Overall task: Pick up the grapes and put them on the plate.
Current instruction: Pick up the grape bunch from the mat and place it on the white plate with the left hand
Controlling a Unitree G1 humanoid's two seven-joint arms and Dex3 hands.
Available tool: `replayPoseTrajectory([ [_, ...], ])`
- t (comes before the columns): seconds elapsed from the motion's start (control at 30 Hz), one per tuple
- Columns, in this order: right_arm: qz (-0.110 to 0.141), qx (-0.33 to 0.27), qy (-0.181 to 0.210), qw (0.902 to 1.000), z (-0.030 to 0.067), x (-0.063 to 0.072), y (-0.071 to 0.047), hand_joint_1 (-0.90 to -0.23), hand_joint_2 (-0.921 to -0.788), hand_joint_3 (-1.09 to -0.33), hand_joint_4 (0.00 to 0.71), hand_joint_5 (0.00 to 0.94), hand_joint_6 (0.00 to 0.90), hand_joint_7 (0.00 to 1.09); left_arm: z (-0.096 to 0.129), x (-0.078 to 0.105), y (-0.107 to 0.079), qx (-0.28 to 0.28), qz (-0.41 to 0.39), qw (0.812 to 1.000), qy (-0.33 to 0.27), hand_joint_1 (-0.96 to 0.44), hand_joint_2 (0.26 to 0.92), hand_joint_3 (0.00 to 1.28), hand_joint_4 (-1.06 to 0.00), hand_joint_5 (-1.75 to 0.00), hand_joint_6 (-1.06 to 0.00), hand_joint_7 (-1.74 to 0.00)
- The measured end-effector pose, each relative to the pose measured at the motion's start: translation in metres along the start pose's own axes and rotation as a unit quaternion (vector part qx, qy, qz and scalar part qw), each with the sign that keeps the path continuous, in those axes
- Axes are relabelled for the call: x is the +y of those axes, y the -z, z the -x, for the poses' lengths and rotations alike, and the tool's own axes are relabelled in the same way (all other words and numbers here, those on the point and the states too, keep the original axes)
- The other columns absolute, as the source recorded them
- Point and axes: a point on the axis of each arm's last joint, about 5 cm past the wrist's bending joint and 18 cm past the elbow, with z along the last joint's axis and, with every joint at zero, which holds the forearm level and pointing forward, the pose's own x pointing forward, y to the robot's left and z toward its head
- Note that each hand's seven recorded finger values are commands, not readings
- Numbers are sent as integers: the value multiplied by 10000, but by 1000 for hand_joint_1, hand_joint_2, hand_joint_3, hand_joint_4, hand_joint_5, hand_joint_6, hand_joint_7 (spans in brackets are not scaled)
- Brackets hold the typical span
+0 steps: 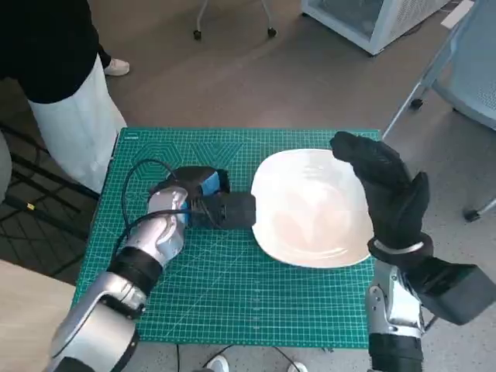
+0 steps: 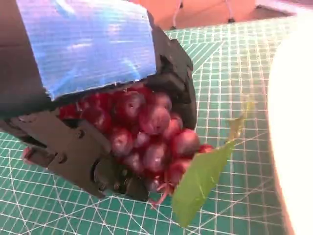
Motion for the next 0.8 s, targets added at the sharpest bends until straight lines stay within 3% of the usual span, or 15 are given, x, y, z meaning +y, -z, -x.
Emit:
replayPoseTrajectory([
  [0.57, 41, -98, 29, 9999, -62, -27, -11, -439, -921, -578, 305, 14, 0, 585, 567, 412, -4, -830, -209, 9820, -1685, 5, 920, 83, -601, -1421, -723, -892],
  [0.8, 11, -107, 95, 9999, -52, -6, 13, -442, -921, -577, 306, 14, 0, 583, 774, 528, 0, -1052, -306, 9689, -2217, 3, 920, 77, -605, -1355, -705, -978],
])
